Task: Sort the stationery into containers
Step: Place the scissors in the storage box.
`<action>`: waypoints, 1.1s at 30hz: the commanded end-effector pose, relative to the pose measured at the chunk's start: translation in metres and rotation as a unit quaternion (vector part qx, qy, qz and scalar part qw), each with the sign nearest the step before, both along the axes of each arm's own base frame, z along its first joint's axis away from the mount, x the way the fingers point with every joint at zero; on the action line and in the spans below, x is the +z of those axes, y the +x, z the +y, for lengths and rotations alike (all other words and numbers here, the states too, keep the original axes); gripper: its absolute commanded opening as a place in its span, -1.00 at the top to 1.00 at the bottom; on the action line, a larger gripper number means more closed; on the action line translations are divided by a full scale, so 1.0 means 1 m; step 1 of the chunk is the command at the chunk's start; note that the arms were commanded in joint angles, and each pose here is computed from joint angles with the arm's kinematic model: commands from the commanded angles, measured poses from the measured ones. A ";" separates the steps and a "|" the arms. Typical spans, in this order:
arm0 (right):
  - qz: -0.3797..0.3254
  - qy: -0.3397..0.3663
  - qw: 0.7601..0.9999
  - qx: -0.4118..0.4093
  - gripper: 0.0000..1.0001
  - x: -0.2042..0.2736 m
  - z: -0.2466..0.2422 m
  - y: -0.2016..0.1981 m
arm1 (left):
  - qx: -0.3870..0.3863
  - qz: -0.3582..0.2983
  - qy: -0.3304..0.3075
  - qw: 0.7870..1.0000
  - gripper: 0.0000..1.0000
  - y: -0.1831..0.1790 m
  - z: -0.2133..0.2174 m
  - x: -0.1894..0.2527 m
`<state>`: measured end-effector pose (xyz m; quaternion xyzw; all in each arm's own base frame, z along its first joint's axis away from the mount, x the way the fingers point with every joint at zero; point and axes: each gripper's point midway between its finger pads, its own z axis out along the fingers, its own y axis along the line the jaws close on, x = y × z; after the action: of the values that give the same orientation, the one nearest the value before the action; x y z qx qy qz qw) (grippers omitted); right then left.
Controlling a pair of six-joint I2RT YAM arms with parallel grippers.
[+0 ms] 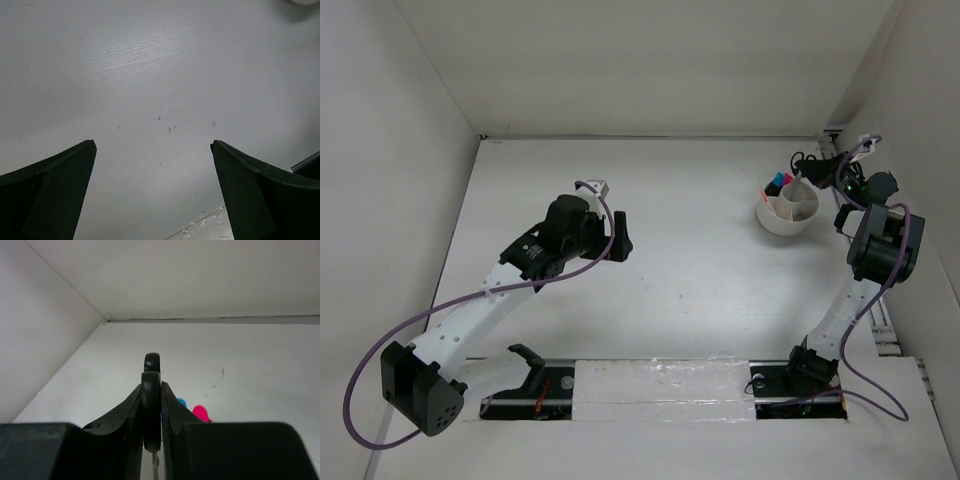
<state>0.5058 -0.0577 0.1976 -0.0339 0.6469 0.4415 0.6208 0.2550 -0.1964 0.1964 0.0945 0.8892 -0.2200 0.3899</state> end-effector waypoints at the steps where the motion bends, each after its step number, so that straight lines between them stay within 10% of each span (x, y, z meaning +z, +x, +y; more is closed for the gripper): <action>1: -0.255 -0.139 0.957 0.007 0.54 0.076 0.020 -0.034 | -0.012 -0.033 -0.020 0.999 -1.00 0.001 -0.003 0.022; 13: -0.256 -0.138 0.957 0.001 0.01 0.079 0.022 -0.041 | -0.012 -0.037 -0.023 0.999 -1.00 0.000 -0.003 0.025; 17: -0.284 -0.145 0.948 -0.005 -1.00 0.106 0.032 -0.054 | -0.012 -0.037 -0.023 0.999 -1.00 0.000 -0.003 0.025; 33: -0.307 -0.129 0.942 -0.030 -1.00 0.135 0.041 -0.076 | -0.012 -0.045 -0.028 0.999 -1.00 -0.002 -0.002 0.030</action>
<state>0.4661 -0.0367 0.2601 -0.0627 0.6206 0.4057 0.6681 0.2510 -0.1954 0.2084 0.0988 0.8794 -0.2309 0.4045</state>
